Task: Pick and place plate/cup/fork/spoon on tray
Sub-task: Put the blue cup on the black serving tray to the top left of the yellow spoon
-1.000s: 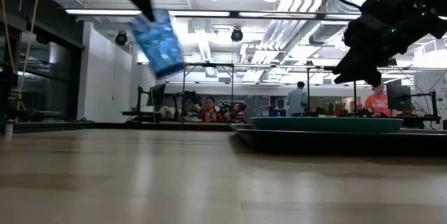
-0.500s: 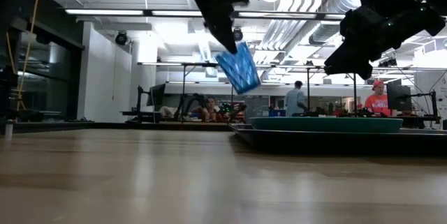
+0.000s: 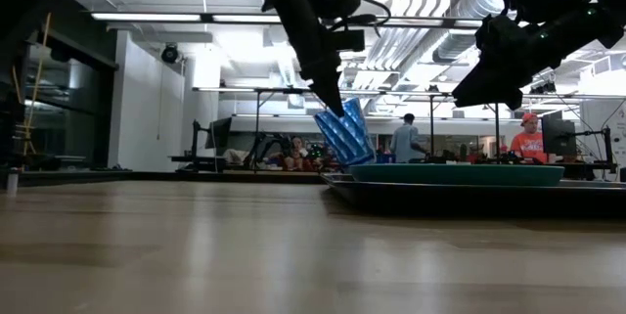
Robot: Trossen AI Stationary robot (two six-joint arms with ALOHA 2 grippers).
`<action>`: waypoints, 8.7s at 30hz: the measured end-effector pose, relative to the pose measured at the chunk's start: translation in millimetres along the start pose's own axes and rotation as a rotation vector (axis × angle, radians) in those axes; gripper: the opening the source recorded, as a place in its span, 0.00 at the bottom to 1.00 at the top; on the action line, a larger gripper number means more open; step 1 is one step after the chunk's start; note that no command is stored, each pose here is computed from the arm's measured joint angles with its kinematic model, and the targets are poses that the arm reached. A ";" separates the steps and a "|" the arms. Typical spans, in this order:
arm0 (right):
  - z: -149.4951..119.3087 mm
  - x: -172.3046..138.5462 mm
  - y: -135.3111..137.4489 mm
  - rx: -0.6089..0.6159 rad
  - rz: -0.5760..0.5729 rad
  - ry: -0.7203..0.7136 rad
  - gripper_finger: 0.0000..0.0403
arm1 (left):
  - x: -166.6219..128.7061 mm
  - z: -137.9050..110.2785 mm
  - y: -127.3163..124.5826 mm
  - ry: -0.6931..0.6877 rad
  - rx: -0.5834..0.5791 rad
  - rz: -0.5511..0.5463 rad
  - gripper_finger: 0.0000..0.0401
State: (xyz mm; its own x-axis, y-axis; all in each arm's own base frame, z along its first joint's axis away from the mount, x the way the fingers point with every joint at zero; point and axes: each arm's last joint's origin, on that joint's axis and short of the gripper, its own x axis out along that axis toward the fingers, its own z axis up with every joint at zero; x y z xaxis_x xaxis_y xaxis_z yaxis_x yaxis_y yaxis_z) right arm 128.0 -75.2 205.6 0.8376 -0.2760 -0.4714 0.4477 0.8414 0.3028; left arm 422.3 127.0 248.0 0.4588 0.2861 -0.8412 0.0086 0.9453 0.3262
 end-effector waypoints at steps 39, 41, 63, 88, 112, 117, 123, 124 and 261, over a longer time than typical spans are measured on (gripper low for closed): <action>1.5 0.0 0.4 0.023 0.005 -0.015 0.35 | 21.5 -7.2 -7.2 0.006 0.011 -0.054 0.10; 1.6 0.0 0.4 0.023 0.006 -0.016 0.35 | 21.5 -7.2 -7.2 0.007 0.011 -0.052 0.13; 4.4 -0.1 1.3 0.024 0.020 -0.042 0.35 | 20.5 -0.3 -3.4 -0.039 0.035 0.040 0.51; 10.8 -0.6 2.8 0.038 0.037 -0.106 0.35 | -21.5 9.5 5.1 -0.142 0.068 0.117 0.52; 57.7 26.0 34.4 0.335 -0.119 -0.121 0.35 | -162.2 -70.6 -0.1 -0.894 -0.281 -0.159 0.50; 72.9 58.7 38.8 0.326 -0.275 -0.044 0.35 | -159.9 -103.8 -14.9 -0.943 -0.363 -0.091 0.50; 84.9 95.8 38.5 0.382 -0.365 -0.012 0.35 | -157.8 -128.7 -23.1 -0.902 -0.447 0.022 0.50; 86.5 101.7 38.4 0.387 -0.380 -0.010 0.35 | -156.7 -130.9 -23.9 -0.893 -0.453 0.032 0.50; 38.7 16.1 -47.0 0.483 -0.812 0.459 0.31 | -145.0 -141.0 -30.4 -0.814 -0.505 -0.004 0.50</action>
State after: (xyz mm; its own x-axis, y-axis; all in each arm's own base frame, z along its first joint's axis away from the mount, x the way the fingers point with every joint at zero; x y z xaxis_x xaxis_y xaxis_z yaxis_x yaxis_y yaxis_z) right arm 132.6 -137.2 215.8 0.0758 -0.3869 -0.9190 0.9838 0.1792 0.0057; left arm 230.3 78.9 299.2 0.9382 0.2659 -0.2216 -0.2855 0.9564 -0.0609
